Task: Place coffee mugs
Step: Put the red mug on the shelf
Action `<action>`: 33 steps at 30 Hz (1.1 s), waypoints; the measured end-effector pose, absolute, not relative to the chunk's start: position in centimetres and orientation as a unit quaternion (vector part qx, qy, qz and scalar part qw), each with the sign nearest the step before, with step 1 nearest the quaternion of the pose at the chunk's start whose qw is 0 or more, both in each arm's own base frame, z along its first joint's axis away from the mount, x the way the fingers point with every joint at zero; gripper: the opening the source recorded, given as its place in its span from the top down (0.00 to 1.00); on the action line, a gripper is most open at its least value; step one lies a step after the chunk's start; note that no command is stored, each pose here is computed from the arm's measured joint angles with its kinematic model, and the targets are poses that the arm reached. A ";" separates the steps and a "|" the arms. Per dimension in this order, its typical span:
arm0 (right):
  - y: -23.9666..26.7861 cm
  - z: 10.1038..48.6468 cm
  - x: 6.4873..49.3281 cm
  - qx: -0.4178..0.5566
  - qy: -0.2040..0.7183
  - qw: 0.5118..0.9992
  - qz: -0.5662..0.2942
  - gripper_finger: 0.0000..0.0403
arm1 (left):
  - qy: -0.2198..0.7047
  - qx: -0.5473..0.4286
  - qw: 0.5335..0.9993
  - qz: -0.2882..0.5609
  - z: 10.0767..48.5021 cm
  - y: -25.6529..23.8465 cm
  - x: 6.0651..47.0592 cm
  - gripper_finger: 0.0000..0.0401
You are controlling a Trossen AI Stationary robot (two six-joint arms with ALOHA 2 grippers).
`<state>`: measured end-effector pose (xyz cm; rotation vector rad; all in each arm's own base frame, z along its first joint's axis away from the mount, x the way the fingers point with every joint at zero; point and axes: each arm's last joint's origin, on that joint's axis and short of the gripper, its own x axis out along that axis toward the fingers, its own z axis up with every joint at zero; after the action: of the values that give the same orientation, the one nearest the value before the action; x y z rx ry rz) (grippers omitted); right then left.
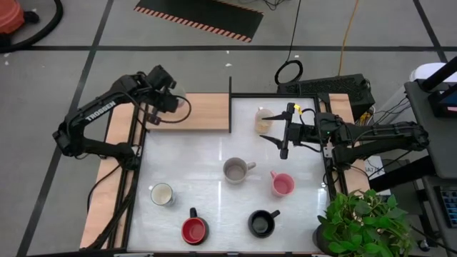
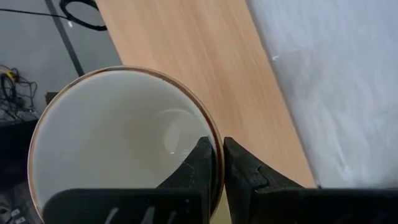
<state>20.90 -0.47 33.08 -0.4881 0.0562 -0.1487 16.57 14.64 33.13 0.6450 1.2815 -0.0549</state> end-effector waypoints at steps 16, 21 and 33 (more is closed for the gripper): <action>-0.4 33.2 20.9 -0.239 0.020 0.968 -0.073 0.36 | 0.604 0.264 0.752 0.004 31.8 16.5 17.4 0.95; -0.4 33.2 20.9 -0.235 0.020 0.969 -0.073 0.36 | 0.615 0.251 0.747 -0.002 31.0 17.2 17.8 0.95; -0.4 33.2 20.9 -0.227 0.019 0.971 -0.073 0.36 | 0.616 0.224 0.755 0.027 30.4 18.4 18.0 0.93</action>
<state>20.90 -0.40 33.22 -0.4589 0.0392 -0.1466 17.99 18.43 30.40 0.4897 1.3435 0.0595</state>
